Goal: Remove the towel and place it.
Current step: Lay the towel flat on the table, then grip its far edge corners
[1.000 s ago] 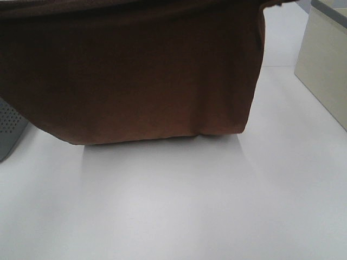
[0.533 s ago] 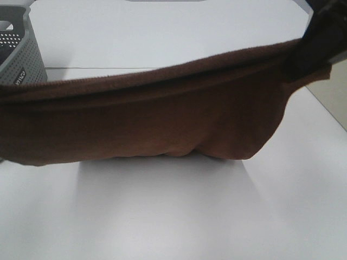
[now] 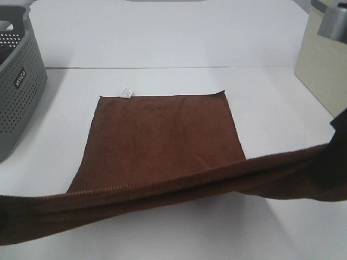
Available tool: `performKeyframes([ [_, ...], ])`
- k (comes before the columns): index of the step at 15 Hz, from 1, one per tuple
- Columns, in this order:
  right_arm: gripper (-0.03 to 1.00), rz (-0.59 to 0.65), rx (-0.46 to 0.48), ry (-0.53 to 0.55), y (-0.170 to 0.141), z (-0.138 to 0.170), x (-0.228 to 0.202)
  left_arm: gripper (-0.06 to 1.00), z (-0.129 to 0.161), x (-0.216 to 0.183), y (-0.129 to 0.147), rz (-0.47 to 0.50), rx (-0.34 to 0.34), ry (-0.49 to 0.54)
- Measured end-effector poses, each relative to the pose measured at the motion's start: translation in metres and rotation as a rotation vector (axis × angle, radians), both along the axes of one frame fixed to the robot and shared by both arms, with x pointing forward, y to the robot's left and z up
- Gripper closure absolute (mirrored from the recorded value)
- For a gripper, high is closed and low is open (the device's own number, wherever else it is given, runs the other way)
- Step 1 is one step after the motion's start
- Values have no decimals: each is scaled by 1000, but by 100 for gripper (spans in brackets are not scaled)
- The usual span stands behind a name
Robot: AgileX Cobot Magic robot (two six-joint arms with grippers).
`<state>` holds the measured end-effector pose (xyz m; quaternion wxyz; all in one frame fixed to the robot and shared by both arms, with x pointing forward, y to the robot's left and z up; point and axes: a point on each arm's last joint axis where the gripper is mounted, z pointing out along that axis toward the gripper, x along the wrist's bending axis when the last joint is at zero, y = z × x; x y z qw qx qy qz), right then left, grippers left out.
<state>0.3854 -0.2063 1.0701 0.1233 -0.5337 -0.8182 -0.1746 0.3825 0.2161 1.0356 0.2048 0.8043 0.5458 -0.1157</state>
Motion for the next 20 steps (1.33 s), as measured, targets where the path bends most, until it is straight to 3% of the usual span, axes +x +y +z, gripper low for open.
performKeyframes([
  [5,96,-14,-31,136,-4,-36,-12,94,-26,-1,-6,-43,22,125],
  [9,96,-11,-107,303,-5,-72,-9,94,-55,-5,-36,-206,148,257],
  [10,96,6,-125,372,-4,-87,-8,94,-71,-6,-47,-233,211,318],
  [15,96,30,-154,462,-2,-106,-2,94,-90,0,-58,-195,279,407],
  [16,96,41,-166,494,-3,-122,-2,94,-94,8,-62,-202,298,414],
  [20,96,51,-182,520,-2,-140,5,94,-106,18,-68,-196,324,436],
])
